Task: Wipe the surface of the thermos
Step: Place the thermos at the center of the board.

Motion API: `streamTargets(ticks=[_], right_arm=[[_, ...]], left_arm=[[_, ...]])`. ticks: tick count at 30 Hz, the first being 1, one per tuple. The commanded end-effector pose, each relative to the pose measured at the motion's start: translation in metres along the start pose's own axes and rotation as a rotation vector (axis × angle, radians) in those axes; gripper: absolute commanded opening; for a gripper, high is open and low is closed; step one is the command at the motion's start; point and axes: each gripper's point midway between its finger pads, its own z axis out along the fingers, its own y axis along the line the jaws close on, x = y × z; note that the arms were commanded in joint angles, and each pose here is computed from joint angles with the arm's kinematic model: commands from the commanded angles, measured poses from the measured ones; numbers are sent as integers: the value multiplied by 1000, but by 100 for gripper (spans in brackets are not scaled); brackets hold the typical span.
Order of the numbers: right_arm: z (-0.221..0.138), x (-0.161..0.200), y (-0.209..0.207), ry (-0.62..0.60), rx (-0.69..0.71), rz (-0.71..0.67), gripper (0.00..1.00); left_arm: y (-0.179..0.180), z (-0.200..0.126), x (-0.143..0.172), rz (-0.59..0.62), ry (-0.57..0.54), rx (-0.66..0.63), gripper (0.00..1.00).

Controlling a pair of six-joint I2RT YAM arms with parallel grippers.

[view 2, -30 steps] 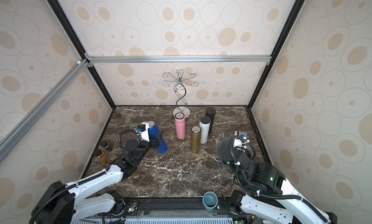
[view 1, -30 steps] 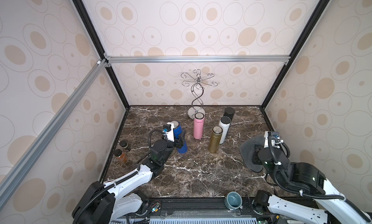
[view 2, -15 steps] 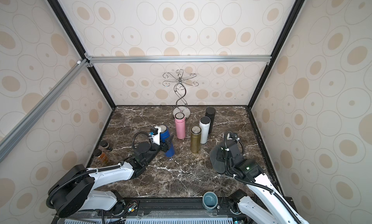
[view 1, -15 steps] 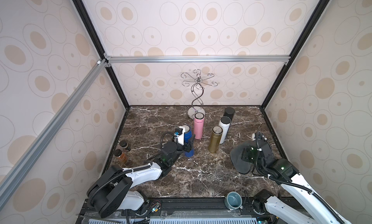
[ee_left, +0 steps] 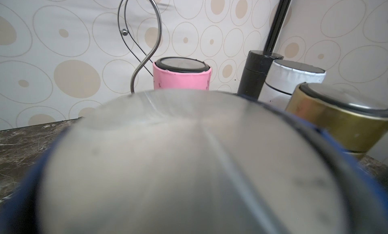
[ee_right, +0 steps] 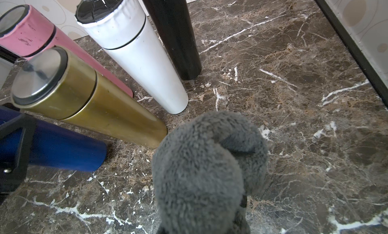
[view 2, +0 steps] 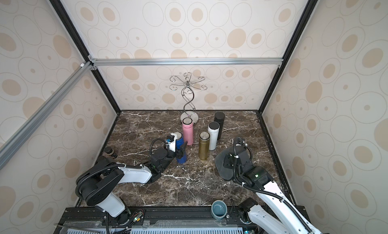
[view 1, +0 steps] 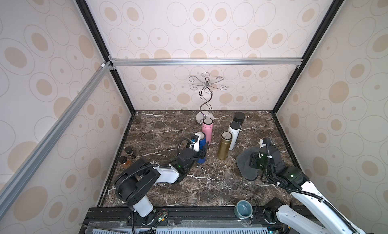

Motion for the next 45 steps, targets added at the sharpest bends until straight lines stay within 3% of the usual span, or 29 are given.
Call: streamTargets(ticks=[1, 13, 18, 27, 34, 35, 36, 39, 41, 45], right_arm=[[1, 1, -3, -11, 1, 6, 0], [2, 6, -5, -9, 1, 7, 0], [4, 8, -5, -5, 1, 7, 0], [5, 9, -5, -2, 2, 7, 0], [6, 12, -7, 3, 7, 9, 0], [6, 12, -7, 2, 6, 9, 0], [6, 11, -7, -1, 7, 10, 0], [5, 11, -8, -5, 8, 14, 0], [5, 10, -7, -8, 7, 15, 0], [7, 10, -6, -7, 3, 15, 0]], left_arm=[[-10, 2, -48, 5, -181, -16, 0], [-10, 3, -33, 42, -184, -64, 0], [-12, 6, -29, 48, -169, -56, 22], [-11, 8, -19, 55, -143, -62, 29], [-7, 8, -14, 38, -128, -77, 50], [-6, 8, -12, 39, -124, -81, 59], [-7, 8, -12, 39, -124, -80, 74], [-6, 7, -12, 40, -123, -83, 95], [-5, 6, -14, 34, -129, -86, 100], [-2, 3, -17, 27, -136, -105, 100]])
